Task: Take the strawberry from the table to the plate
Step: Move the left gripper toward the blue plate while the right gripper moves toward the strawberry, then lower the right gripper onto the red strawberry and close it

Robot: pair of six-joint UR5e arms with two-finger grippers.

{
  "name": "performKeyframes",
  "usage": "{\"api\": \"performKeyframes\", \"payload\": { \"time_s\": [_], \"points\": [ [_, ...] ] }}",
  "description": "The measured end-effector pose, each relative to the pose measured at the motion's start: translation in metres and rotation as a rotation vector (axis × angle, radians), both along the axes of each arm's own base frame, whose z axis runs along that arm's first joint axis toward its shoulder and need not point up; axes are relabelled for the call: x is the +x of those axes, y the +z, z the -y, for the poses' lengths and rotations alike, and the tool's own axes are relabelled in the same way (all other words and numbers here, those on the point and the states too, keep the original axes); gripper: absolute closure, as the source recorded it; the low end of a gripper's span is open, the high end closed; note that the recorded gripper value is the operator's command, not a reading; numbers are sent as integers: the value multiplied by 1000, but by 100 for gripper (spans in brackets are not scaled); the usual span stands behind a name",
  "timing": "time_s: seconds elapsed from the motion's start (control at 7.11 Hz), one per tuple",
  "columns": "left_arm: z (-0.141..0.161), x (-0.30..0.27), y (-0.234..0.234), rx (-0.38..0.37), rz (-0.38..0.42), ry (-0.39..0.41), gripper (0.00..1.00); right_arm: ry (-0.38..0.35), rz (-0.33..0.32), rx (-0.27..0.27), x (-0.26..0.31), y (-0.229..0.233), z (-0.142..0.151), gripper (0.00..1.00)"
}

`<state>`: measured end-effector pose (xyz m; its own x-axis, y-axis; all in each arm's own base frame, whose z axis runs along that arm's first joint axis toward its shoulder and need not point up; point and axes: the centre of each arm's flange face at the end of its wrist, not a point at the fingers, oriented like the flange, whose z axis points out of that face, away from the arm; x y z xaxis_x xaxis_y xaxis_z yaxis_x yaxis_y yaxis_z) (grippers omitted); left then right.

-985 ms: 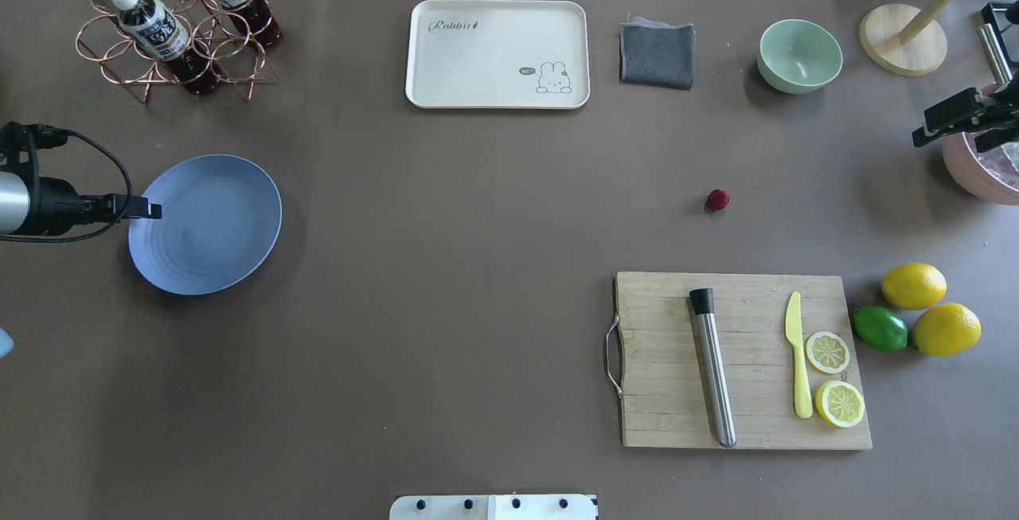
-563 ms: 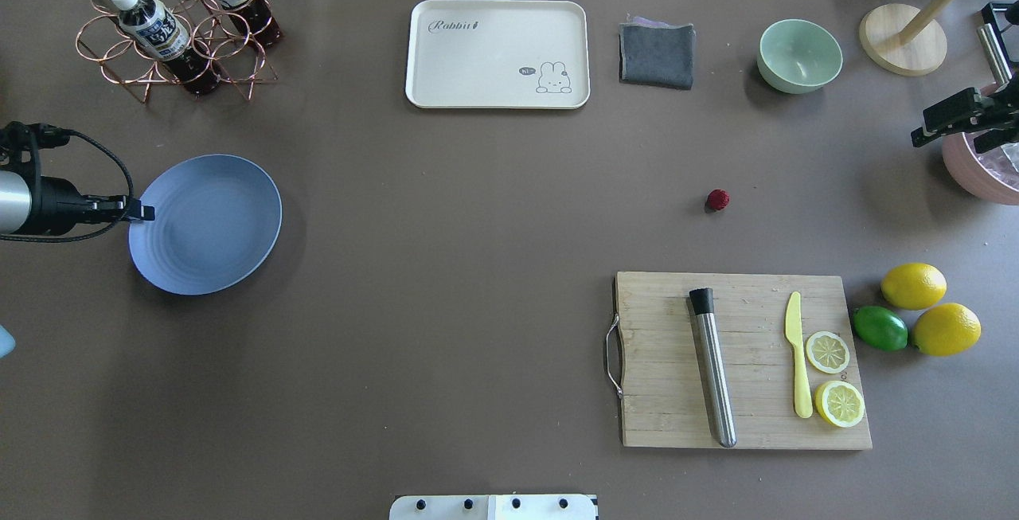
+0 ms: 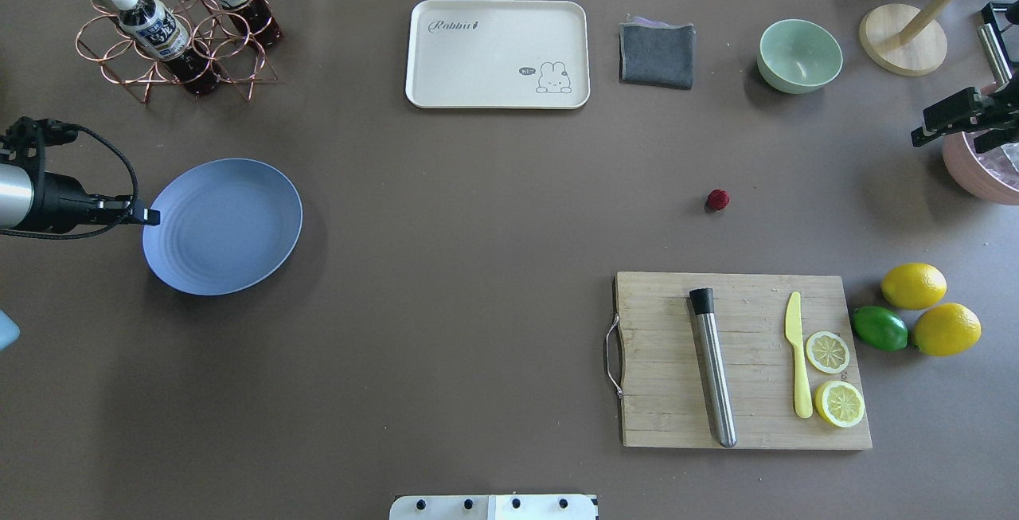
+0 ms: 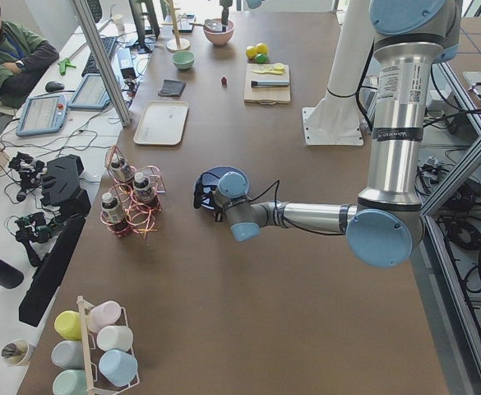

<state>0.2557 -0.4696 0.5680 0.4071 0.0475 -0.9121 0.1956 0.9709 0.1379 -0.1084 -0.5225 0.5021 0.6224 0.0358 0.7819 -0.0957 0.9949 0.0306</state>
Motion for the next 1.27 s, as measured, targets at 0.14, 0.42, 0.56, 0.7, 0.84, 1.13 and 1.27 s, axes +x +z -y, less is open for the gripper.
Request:
{"api": "performKeyframes", "payload": {
  "time_s": [0.14, 0.42, 0.56, 0.7, 0.84, 1.13, 1.27],
  "points": [
    [10, -11, -19, -12, -34, 22, 100, 0, 0, 0, 0, 0, -1, 0],
    [26, -20, -89, -64, -73, 5, 100, -3, 5, 13, -2, -6, 0, 0],
    [24, -5, -128, -91, -87, -27, 100, -11, 7, 37, -9, -11, 1, 0],
    [16, 27, -160, -111, -92, -54, 100, -14, 8, 58, -22, -18, 4, 0],
    [9, 66, -191, -123, -89, -82, 100, -7, 8, 61, -40, -29, 7, 0],
    [-22, 148, -253, -145, -71, -134, 100, 2, 8, 54, -83, -54, 11, 0],
    [-41, 190, -284, -153, -59, -155, 100, 16, 2, 41, -112, -67, 12, 0]
  ]
}}
